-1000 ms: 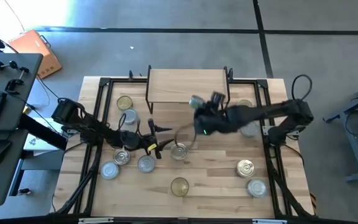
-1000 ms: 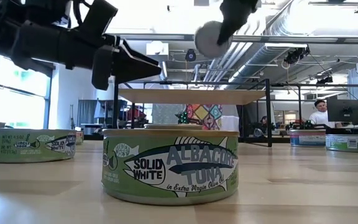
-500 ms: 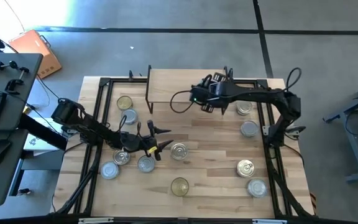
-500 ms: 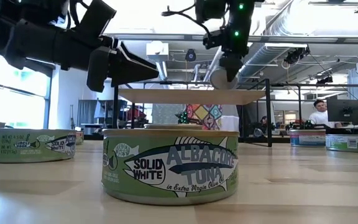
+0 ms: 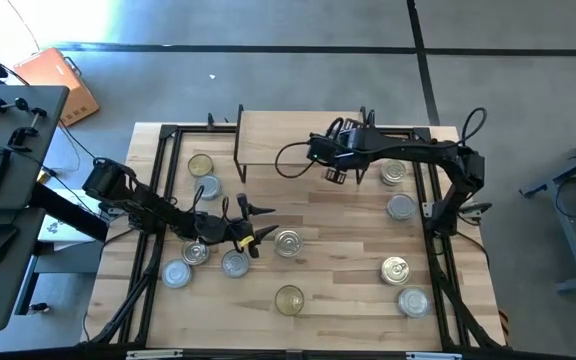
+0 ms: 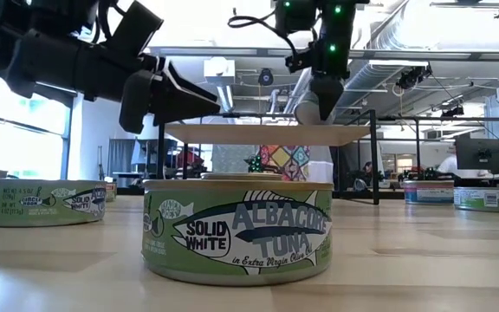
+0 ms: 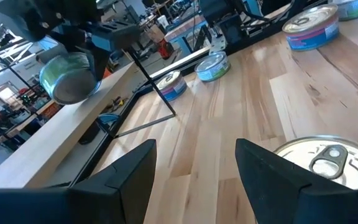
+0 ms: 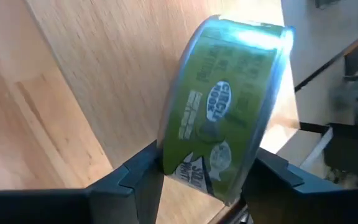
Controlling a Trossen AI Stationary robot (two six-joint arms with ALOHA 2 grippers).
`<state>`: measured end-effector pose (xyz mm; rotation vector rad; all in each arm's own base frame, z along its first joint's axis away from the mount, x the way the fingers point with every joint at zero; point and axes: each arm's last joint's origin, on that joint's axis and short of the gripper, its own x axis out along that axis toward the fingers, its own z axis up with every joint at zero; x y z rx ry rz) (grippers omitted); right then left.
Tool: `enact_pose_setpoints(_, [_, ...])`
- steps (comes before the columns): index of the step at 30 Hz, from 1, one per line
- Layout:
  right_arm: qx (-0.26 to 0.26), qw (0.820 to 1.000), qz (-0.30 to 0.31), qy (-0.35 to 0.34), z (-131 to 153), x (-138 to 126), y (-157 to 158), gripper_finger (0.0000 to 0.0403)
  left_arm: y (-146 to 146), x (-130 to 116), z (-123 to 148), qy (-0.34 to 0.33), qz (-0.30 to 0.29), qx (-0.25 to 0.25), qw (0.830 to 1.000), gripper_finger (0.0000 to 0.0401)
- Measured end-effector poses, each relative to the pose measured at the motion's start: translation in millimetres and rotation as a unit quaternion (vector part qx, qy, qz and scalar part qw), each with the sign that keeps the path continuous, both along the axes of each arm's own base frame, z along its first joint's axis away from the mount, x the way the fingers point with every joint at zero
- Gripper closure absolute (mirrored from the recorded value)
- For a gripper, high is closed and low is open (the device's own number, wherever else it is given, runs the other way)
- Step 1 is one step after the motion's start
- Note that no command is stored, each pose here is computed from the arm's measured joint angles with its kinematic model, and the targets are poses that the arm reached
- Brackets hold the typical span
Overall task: Stack canned seafood by type on shelf
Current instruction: Put the green tuna can on the shelf
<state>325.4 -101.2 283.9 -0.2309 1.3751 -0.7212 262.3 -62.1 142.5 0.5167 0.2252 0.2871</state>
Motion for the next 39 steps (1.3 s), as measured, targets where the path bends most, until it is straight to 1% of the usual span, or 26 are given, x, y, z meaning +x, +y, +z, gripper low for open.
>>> enact_pose_setpoints(2, [0.022,1.000,-0.004,-0.010,-0.2,-0.5,-1.7,0.0222,0.0,-0.1,-0.6,0.003,0.000,0.001,1.000,0.0190])
enact_pose_setpoints(4, [0.054,0.998,-0.004,-0.015,-2.4,-1.1,-3.5,0.0215,0.0,-0.1,-0.8,0.004,0.000,0.001,1.000,0.0190])
enact_pose_setpoints(8, [0.076,0.997,-0.009,-0.026,-2.8,-2.5,-10.7,0.0185,0.0,0.0,-0.7,0.004,0.000,0.001,1.000,0.0190])
enact_pose_setpoints(11, [0.074,0.997,-0.015,-0.030,-2.6,-3.5,-15.6,0.0162,0.0,-0.1,-0.8,0.004,0.000,0.001,1.000,0.0190])
enact_pose_setpoints(14, [0.073,0.997,-0.017,-0.035,-2.3,-3.4,-18.4,0.0151,0.0,-0.1,-0.8,0.004,0.000,0.001,1.000,0.0190])
enact_pose_setpoints(22, [0.057,0.997,-0.011,-0.054,-1.4,1.3,-20.9,0.0149,0.0,-0.1,-0.8,0.004,0.000,0.001,1.000,0.0190])
enact_pose_setpoints(32, [0.017,0.995,-0.025,-0.093,1.4,8.1,-24.7,0.0149,0.1,-0.3,-1.7,0.009,0.000,0.003,1.000,0.0190])
enact_pose_setpoints(36, [0.020,0.994,-0.027,-0.102,1.9,8.2,-28.8,0.0149,0.1,-0.3,-1.7,0.009,0.000,0.003,1.000,0.0190])
enact_pose_setpoints(39, [0.046,0.991,-0.026,-0.122,3.8,8.3,-34.3,0.0149,0.0,-0.2,-1.7,0.009,-0.001,0.003,1.000,0.0190])
